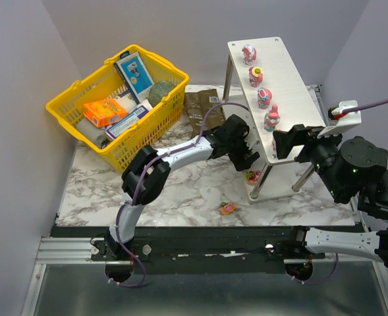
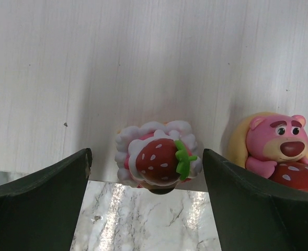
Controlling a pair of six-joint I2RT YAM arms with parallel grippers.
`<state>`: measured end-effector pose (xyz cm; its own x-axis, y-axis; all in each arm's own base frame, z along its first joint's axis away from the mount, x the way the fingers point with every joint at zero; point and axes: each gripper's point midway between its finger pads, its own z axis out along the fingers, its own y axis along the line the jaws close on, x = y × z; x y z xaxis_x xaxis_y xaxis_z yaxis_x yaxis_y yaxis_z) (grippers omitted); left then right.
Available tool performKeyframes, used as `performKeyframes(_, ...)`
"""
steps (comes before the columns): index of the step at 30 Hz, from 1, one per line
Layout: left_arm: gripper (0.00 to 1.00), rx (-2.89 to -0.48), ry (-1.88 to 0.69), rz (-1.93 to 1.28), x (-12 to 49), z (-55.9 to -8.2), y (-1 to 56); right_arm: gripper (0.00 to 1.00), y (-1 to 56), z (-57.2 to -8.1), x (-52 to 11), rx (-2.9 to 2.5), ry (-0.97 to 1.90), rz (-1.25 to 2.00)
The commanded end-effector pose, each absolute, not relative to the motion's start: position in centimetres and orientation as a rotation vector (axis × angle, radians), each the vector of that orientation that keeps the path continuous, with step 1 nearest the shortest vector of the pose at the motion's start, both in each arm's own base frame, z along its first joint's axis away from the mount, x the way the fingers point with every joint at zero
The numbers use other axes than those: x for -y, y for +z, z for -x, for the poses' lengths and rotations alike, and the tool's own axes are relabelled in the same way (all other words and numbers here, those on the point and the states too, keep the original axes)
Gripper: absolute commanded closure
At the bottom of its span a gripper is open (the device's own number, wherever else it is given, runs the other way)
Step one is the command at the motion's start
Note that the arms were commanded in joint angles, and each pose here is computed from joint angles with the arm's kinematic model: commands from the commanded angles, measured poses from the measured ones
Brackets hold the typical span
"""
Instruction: Place and organize the plastic toys onto the shelf
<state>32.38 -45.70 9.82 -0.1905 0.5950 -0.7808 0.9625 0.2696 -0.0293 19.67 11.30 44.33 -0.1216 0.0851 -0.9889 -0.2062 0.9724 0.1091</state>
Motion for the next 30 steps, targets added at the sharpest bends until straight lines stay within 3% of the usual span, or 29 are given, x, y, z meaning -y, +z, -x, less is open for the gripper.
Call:
performKeyframes(1, 0.09, -1.833, -0.677, -1.357, 45.3, -33.5, 12.4, 0.02, 44.9, -19.6, -10.8, -1.666, 0.253, 0.073)
performKeyframes(10, 0.25, -1.840, -0.673, -1.365, 45.1, -33.5, 12.3, 0.03, 44.8, -19.6, -10.8, -1.667, 0.254, 0.069)
performKeyframes(16, 0.26, -1.842, -0.676, -1.368, 45.0, -33.4, 12.1, 0.03, 44.8, -19.6, -10.8, -1.667, 0.258, 0.070)
performKeyframes(19, 0.23, -1.847, -0.668, -1.364, 44.9, -33.5, 11.9, 0.03, 44.7, -19.6, -10.8, -1.668, 0.259, 0.071)
performKeyframes(23, 0.05, -1.852, -0.651, -1.352, 44.4, -33.4, 12.0, 0.03, 44.7, -19.5, -10.8, -1.668, 0.267, 0.070)
performKeyframes(25, 0.01, -1.844, -0.645, -1.337, 44.4, -33.6, 12.3, 0.03, 44.6, -19.5, -10.8, -1.669, 0.270, 0.070)
performKeyframes(30, 0.01, -1.852, -0.635, -1.305, 43.8, -33.9, 12.6, 0.03, 44.3, -19.5, -10.8, -1.674, 0.263, 0.068)
